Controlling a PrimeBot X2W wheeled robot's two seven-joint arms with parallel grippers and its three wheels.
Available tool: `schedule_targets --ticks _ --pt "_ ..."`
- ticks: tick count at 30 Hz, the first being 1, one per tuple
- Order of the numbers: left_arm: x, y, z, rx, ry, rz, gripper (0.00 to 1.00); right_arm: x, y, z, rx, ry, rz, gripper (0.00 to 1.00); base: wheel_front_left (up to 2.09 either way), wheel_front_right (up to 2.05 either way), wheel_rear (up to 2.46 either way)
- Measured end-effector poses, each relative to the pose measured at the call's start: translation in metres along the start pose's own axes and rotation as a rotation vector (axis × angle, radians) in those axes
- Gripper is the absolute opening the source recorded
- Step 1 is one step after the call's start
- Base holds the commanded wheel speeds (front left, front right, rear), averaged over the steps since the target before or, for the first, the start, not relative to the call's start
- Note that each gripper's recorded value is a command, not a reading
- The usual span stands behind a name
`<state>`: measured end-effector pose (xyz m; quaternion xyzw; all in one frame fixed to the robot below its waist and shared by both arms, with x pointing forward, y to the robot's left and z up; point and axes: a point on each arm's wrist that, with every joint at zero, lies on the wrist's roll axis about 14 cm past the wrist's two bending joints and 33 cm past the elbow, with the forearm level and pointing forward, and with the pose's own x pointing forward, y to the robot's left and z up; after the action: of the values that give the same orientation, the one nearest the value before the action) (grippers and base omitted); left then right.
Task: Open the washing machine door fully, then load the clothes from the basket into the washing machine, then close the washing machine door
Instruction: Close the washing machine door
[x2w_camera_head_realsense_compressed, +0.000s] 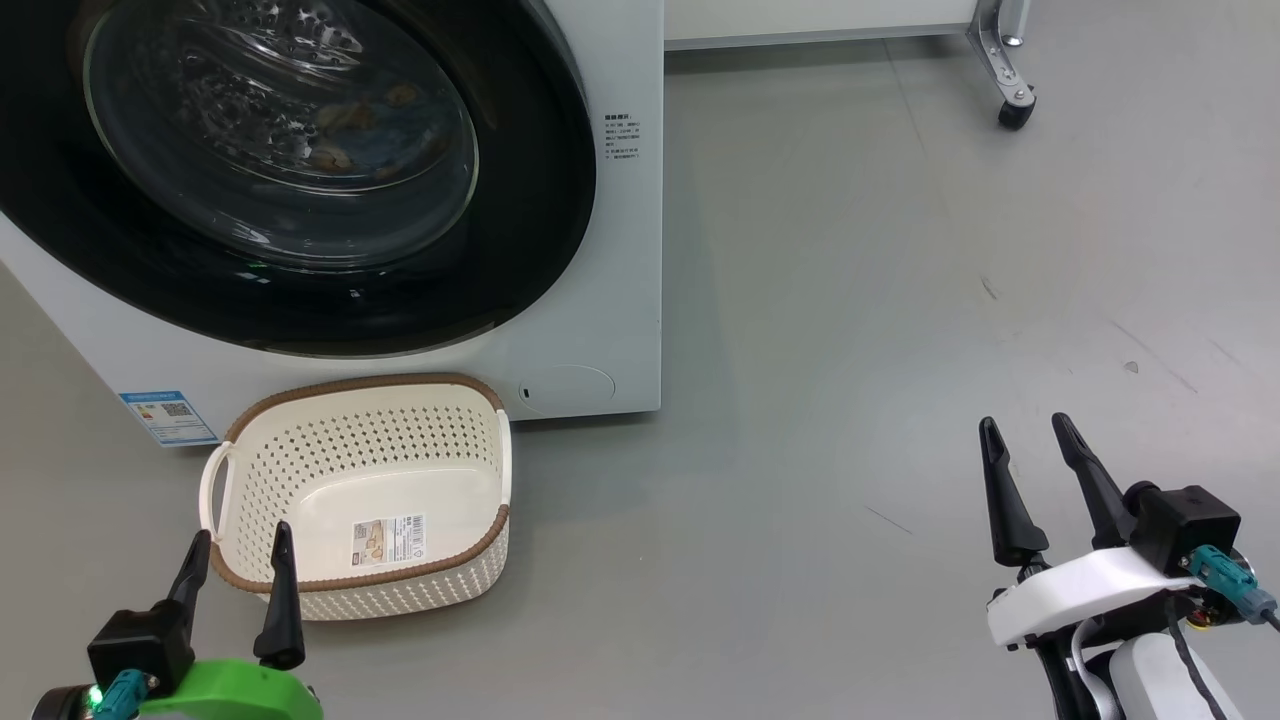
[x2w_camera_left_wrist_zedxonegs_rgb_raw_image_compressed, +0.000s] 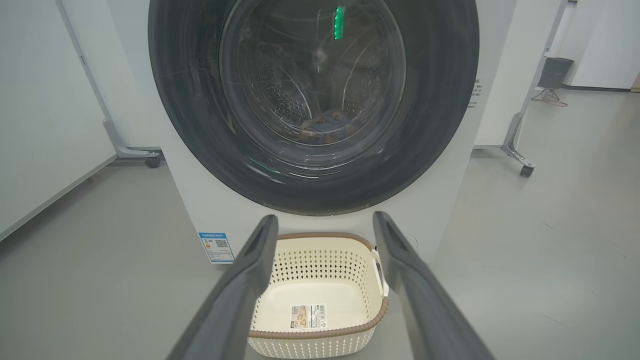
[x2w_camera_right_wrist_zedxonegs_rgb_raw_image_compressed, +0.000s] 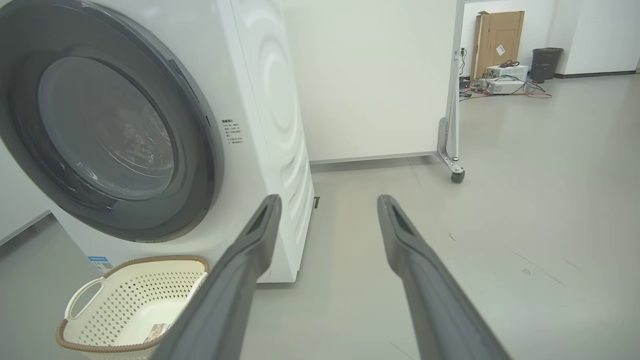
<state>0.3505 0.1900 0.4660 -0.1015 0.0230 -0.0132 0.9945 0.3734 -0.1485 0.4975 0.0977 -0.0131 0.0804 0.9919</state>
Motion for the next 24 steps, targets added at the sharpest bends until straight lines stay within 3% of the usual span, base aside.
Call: schedule_targets --ticks 24 --pt "-0.0076 0.0062 -0.0023 0.002 0.004 0.027 1.0 -0.0061 0.0027 -0.0005 0.005 -0.009 -0.01 1.0 0.0 0.0 0.0"
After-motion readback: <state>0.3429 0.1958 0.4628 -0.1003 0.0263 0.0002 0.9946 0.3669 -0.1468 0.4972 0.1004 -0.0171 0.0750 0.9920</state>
